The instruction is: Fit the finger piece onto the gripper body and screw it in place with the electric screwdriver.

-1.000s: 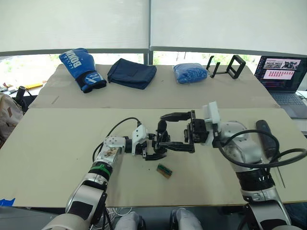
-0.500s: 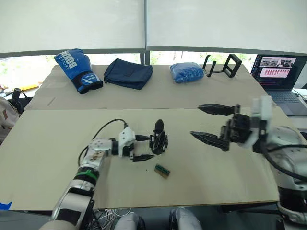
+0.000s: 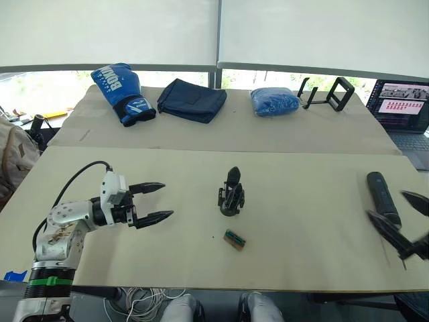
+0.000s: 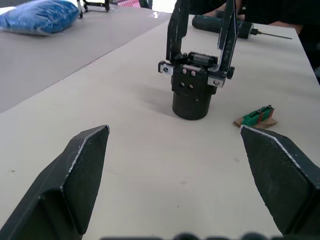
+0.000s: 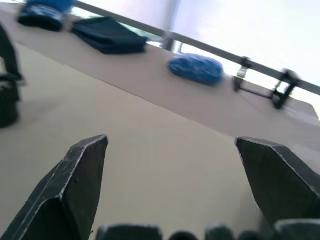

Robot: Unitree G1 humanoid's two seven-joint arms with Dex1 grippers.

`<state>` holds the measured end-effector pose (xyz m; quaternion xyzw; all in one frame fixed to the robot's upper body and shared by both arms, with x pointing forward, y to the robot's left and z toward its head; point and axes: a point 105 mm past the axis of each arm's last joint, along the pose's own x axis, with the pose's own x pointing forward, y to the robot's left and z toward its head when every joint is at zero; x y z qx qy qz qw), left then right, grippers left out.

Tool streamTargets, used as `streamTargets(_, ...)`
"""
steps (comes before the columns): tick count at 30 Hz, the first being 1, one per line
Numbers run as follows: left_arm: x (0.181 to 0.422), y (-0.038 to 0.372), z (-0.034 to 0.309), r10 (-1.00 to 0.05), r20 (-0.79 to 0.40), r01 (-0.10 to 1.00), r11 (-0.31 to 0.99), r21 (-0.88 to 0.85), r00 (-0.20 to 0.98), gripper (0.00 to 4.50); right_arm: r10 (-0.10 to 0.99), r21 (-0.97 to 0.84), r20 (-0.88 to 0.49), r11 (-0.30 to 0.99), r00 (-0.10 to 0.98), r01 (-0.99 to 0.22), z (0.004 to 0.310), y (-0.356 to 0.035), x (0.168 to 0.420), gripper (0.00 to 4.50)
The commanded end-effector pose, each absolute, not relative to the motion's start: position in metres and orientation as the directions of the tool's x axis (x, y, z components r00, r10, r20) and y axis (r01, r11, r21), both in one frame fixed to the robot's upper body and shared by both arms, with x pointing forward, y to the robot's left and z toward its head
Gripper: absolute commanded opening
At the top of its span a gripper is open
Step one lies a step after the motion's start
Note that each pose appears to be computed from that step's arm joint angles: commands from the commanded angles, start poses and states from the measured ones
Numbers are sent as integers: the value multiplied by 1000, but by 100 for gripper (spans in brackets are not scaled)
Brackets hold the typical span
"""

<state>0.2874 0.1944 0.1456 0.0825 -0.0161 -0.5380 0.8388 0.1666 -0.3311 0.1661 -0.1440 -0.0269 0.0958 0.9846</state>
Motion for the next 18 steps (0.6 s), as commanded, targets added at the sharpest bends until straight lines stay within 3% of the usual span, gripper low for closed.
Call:
streamTargets(1,284,189,165,-915,-15,896,392,211,404,442,61,-306,41,951,997,-46,165,-344,145,450)
streamTargets(4,275,177,167,-945,-34,938,316,139,324,442,-20,-144,83,989,996,32,168,-348,143,450)
streamTargets(9,274,155,186,-963,16,949,268,169,269,442,21,-39,10,999,1000,-21,179,-355,189,450)
streamTargets(16,269,133,197,-973,58,958,231,170,224,442,26,-19,-209,999,978,-31,172,-384,256,450)
streamTargets(18,267,130,199,-973,64,957,231,174,223,442,9,-45,-339,999,941,-26,162,-390,267,450)
